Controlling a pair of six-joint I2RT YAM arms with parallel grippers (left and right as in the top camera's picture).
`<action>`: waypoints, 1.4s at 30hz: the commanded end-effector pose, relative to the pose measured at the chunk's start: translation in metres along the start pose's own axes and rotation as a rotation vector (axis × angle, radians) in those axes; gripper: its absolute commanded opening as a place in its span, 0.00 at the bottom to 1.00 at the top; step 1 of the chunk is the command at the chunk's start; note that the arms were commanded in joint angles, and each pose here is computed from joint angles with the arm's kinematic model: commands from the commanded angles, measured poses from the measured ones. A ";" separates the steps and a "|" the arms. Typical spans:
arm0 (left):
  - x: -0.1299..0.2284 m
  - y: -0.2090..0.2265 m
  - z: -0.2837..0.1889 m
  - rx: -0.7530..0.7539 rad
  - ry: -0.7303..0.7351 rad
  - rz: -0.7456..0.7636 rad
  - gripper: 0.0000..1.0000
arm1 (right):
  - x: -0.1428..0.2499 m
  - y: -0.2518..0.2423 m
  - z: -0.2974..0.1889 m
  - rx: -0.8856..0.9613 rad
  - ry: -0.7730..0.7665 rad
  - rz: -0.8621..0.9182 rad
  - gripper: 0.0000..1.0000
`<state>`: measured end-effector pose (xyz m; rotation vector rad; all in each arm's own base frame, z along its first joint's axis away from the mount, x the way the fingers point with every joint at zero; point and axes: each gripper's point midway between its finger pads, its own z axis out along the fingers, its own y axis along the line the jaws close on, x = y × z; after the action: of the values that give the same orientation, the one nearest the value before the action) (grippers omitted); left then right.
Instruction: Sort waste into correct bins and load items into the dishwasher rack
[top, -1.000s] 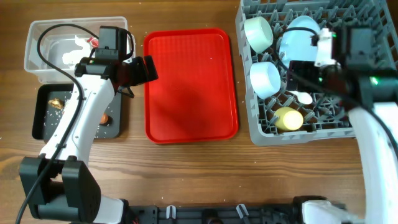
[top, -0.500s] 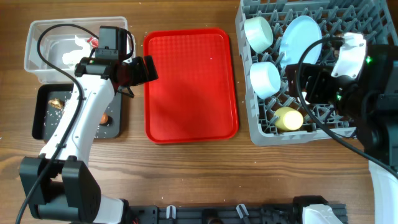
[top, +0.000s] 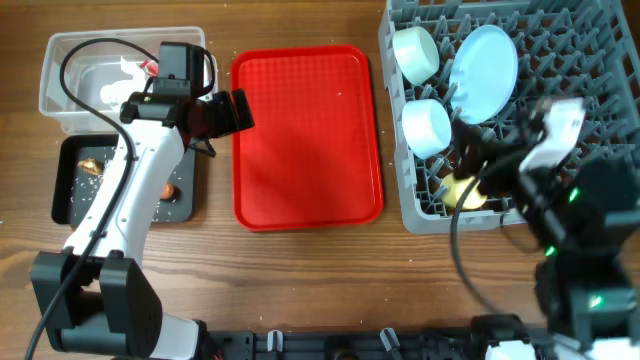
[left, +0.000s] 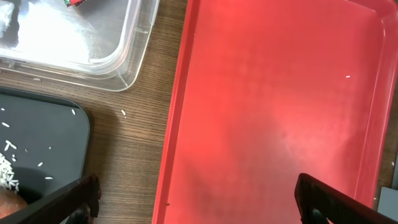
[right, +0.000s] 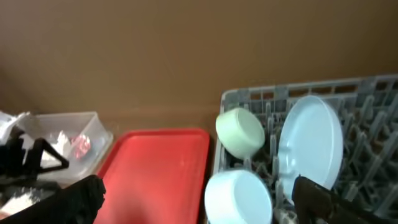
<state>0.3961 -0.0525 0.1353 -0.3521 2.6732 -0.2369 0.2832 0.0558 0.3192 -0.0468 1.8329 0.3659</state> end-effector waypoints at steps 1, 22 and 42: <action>-0.005 -0.001 -0.005 -0.004 -0.023 -0.006 1.00 | 0.034 -0.015 -0.007 0.080 -0.060 0.073 1.00; -0.005 -0.001 -0.005 -0.004 -0.023 -0.006 1.00 | 0.148 -0.011 -0.006 -0.091 -0.251 -0.081 1.00; -0.020 0.022 -0.021 -0.143 -0.112 0.051 1.00 | 0.149 -0.011 -0.005 -0.090 -0.246 -0.080 1.00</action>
<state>0.3985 -0.0302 0.1354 -0.3498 2.6507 -0.0555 0.2387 0.0635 0.1761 -0.1016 1.5788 0.3785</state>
